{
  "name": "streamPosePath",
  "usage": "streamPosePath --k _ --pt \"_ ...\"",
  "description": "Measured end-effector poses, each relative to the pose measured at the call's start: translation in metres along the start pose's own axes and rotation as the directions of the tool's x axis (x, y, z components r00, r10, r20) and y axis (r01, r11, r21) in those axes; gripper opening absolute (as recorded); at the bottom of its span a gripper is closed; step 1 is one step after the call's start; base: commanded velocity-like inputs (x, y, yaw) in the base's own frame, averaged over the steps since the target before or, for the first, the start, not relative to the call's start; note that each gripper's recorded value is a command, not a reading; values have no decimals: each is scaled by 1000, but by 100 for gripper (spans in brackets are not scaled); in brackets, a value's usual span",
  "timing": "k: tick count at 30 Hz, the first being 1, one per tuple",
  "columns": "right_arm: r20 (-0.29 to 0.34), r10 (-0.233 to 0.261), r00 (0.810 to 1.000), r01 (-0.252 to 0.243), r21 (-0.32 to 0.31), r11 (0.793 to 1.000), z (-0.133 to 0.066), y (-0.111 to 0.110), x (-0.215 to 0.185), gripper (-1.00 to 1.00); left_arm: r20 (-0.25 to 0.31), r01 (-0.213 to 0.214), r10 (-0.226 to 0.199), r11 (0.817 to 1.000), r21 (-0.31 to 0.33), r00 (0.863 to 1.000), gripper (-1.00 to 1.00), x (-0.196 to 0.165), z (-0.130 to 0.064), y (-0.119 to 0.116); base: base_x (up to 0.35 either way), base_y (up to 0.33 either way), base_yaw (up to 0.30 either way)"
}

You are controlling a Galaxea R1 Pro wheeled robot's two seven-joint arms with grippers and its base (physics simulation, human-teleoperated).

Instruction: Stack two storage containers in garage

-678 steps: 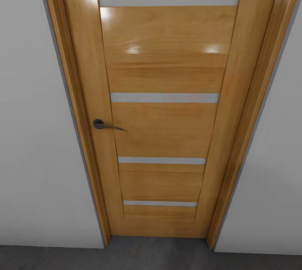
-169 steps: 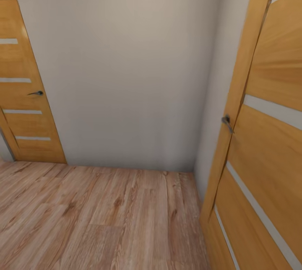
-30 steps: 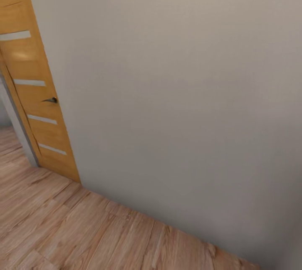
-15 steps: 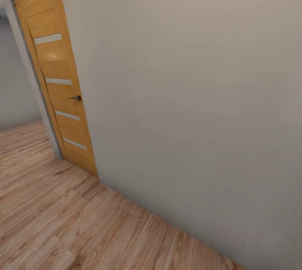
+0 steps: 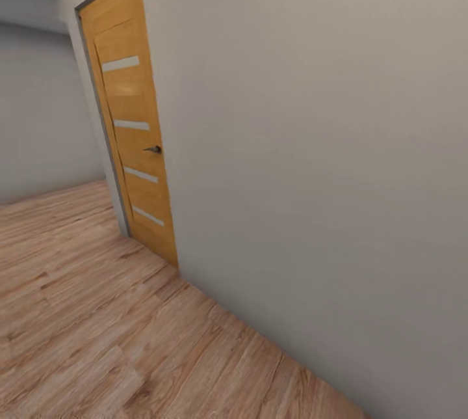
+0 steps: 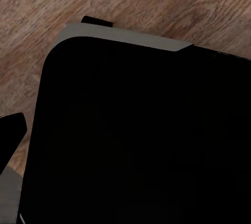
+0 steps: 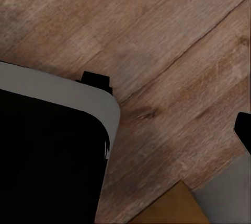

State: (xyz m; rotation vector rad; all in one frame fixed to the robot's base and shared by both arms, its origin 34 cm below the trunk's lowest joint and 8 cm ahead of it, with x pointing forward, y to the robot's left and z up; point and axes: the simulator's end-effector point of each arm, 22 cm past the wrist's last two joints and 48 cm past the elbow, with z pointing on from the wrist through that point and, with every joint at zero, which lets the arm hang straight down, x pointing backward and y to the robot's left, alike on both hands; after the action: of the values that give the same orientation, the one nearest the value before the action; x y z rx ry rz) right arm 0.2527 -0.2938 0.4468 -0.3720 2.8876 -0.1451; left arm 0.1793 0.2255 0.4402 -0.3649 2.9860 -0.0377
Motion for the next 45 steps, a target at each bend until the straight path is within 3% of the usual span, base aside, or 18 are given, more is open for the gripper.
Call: streamPosePath --k 45 --pt "-8 -10 1000 10 4 1000 0 -5 5 100 0 1 -1 1000 0 1000 100 0 0 0 5 0 289"
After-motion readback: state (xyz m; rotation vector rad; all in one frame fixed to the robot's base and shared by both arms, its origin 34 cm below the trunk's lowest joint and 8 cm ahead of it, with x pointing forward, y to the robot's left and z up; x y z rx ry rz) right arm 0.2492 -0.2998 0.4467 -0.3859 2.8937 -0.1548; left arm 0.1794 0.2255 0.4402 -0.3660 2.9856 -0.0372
